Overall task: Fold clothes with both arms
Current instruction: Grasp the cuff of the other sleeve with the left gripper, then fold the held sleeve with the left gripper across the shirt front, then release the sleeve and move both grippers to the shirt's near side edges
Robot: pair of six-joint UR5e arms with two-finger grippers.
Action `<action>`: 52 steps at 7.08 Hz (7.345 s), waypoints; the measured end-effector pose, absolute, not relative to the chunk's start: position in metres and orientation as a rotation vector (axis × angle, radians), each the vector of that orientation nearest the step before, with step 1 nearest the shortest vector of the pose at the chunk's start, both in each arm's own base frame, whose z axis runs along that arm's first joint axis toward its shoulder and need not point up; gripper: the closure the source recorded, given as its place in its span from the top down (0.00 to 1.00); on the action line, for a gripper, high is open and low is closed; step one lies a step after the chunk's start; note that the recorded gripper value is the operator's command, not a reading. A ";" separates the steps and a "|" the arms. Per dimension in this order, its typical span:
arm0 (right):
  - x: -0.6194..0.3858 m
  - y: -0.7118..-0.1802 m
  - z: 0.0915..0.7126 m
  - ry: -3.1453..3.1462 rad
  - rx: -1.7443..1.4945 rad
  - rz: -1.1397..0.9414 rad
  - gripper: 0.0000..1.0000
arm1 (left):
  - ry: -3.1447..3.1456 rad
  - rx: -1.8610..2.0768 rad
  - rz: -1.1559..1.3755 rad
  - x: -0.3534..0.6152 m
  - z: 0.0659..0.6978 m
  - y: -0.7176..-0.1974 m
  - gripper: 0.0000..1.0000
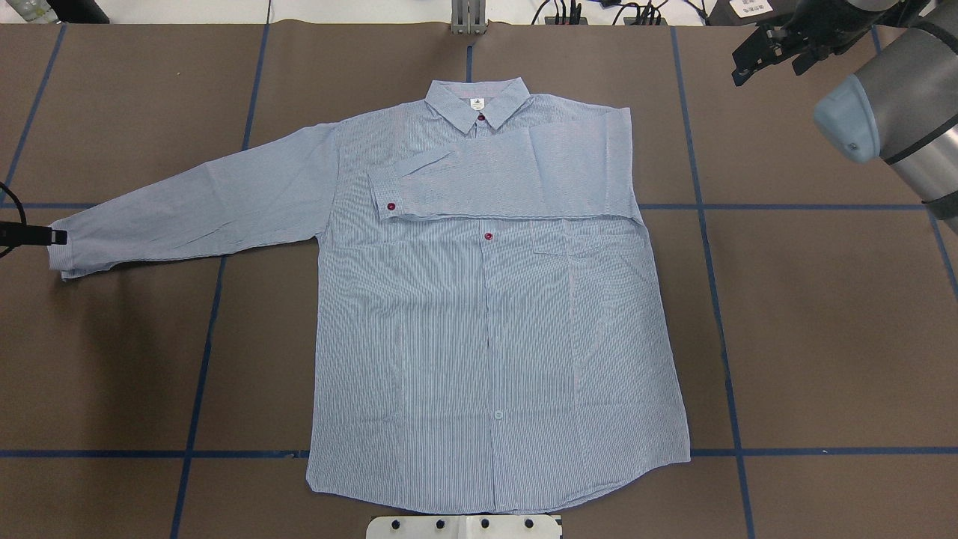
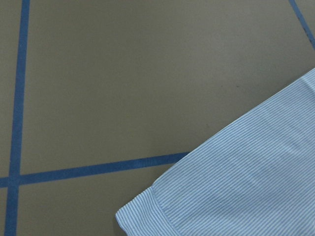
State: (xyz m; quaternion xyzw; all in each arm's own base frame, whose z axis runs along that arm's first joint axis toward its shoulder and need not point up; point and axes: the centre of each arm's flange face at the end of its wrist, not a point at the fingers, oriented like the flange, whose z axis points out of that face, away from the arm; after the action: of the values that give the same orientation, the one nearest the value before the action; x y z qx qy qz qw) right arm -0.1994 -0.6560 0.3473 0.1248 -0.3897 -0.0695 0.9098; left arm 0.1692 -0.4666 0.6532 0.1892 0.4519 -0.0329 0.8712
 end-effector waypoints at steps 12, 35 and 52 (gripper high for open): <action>-0.203 -0.657 0.339 -0.807 0.264 -0.139 1.00 | 0.969 0.346 -0.078 0.194 0.653 -0.457 0.00; -0.221 -0.654 0.343 -0.805 0.241 -0.139 1.00 | 1.107 -0.028 -0.226 0.646 0.071 -0.522 0.93; -0.366 -0.278 0.370 -0.879 0.195 0.170 1.00 | 1.034 0.077 -0.038 0.453 0.245 -0.313 1.00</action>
State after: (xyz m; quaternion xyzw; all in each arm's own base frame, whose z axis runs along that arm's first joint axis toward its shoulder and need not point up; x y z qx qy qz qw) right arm -0.3658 -0.2776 0.3699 0.0943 -0.4244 0.0819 0.8968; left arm 0.4527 -0.3133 0.2453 0.0368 0.4942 -0.0180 0.8684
